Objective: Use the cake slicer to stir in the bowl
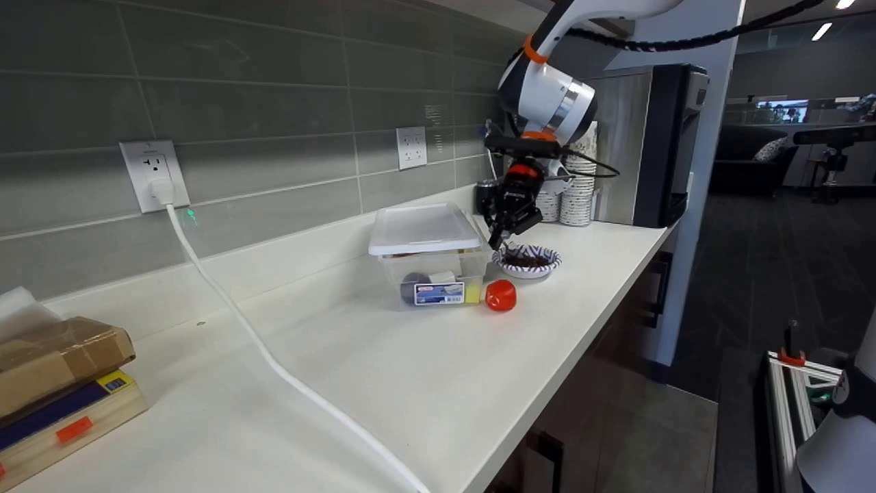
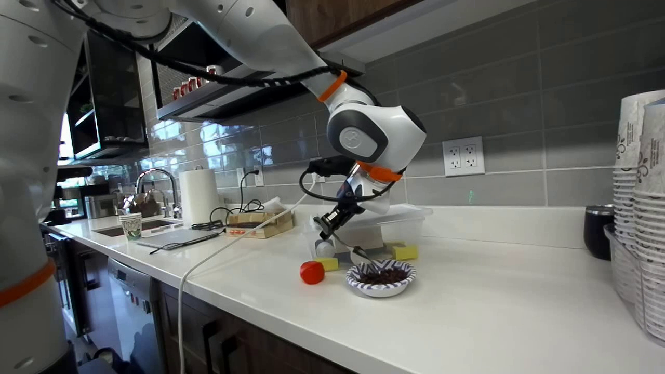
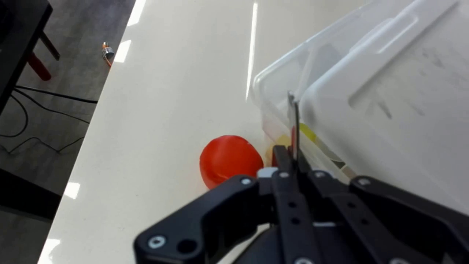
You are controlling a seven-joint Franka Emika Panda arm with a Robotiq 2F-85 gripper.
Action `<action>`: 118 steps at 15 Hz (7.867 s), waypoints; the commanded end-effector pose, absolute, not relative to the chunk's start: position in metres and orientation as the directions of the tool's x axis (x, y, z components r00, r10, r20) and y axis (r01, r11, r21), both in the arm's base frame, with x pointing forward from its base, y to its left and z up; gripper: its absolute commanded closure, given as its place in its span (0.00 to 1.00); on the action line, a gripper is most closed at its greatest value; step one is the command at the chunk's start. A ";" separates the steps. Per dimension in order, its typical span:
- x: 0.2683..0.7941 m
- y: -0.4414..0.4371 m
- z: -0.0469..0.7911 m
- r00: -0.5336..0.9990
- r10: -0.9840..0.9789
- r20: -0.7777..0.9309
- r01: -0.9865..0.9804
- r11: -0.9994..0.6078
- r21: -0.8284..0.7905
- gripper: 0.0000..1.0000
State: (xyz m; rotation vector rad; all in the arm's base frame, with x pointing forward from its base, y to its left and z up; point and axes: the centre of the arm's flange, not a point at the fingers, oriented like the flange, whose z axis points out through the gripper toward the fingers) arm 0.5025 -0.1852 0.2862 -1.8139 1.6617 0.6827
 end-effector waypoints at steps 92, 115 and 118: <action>0.549 -0.178 0.273 0.061 -0.705 -0.707 -0.996 0.004 -0.090 0.99; 0.538 -0.168 0.281 -0.104 -0.680 -0.725 -0.992 0.023 0.121 0.99; 0.540 -0.165 0.281 -0.132 -0.712 -0.689 -0.991 0.080 0.107 0.99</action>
